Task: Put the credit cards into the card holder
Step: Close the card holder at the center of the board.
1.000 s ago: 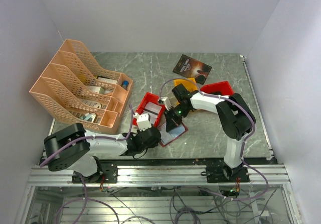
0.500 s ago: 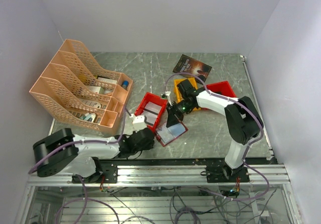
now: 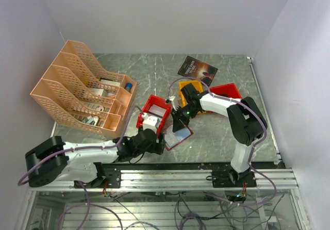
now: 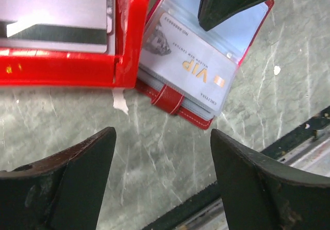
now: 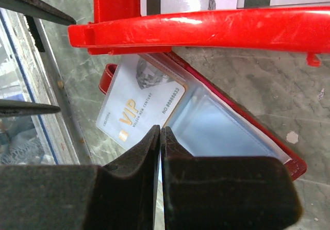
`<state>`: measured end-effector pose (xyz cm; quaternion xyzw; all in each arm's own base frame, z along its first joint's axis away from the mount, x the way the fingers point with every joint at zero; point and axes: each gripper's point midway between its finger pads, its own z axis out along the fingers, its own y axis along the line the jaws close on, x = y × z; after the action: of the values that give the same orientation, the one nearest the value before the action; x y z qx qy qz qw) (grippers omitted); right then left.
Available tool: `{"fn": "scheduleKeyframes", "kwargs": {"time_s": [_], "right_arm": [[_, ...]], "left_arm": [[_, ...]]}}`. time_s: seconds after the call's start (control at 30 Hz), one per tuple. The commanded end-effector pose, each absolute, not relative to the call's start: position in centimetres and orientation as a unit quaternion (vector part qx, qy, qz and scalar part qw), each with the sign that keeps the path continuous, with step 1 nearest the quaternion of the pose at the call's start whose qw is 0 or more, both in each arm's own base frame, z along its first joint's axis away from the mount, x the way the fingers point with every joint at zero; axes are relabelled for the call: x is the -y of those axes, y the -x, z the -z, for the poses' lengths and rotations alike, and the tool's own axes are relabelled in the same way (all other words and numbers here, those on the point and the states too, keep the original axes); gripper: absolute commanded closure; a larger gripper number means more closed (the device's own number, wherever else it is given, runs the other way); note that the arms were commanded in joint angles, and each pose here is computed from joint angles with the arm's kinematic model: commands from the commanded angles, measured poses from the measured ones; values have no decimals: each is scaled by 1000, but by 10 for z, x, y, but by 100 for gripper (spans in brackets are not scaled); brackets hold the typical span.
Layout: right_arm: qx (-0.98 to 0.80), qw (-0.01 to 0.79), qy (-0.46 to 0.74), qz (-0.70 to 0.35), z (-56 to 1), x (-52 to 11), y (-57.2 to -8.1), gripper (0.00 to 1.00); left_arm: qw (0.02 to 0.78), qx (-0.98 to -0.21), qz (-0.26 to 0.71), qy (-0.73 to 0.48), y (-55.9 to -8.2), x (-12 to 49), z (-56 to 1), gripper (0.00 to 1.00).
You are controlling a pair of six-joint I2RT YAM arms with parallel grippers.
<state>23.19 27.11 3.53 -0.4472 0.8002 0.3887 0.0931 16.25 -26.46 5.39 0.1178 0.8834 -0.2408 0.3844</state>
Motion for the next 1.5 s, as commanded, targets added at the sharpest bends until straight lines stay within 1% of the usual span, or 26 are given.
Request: {"fn": "scheduleKeyframes", "kwargs": {"time_s": [0.0,0.07,0.17,0.3,0.33,0.4,0.5,0.73,0.97,1.17,1.23,1.37,1.4,1.47], "right_arm": [[-807,88,446,-377,-28,-268,-235,95],[-808,87,445,-376,-27,-268,-235,95],[-810,84,444,-374,-25,-267,-235,95],[-811,79,441,-375,-23,-267,-234,95],[-812,77,441,-375,-22,-267,-233,95],[-812,77,441,-374,-22,-266,-234,95],[-813,77,441,-373,-22,-266,-234,95],[-816,74,439,-369,-19,-265,-234,95],[-818,68,438,-368,-16,-264,-233,95],[-819,68,437,-365,-15,-264,-234,95],[-821,67,436,-362,-14,-263,-234,95],[-827,64,433,-353,-9,-260,-235,95],[-828,63,432,-352,-9,-260,-236,95],[-830,62,432,-349,-7,-259,-236,95]], "left_arm": [[409,-875,180,-189,-180,270,-58,13],[415,-874,162,-193,-184,271,-56,13],[422,-873,146,-194,-189,269,-54,20],[417,-874,142,-207,-190,274,-49,43],[413,-874,143,-213,-189,276,-47,46],[407,-874,148,-221,-187,279,-43,47],[404,-871,162,-229,-184,284,-41,44],[408,-866,176,-230,-184,288,-43,44],[408,-865,175,-233,-186,294,-38,44],[412,-865,156,-239,-191,294,-34,51],[417,-864,151,-237,-192,294,-36,54],[431,-862,147,-220,-192,291,-42,66],[435,-864,144,-211,-192,288,-43,71],[438,-868,144,-188,-191,282,-42,78]]}}
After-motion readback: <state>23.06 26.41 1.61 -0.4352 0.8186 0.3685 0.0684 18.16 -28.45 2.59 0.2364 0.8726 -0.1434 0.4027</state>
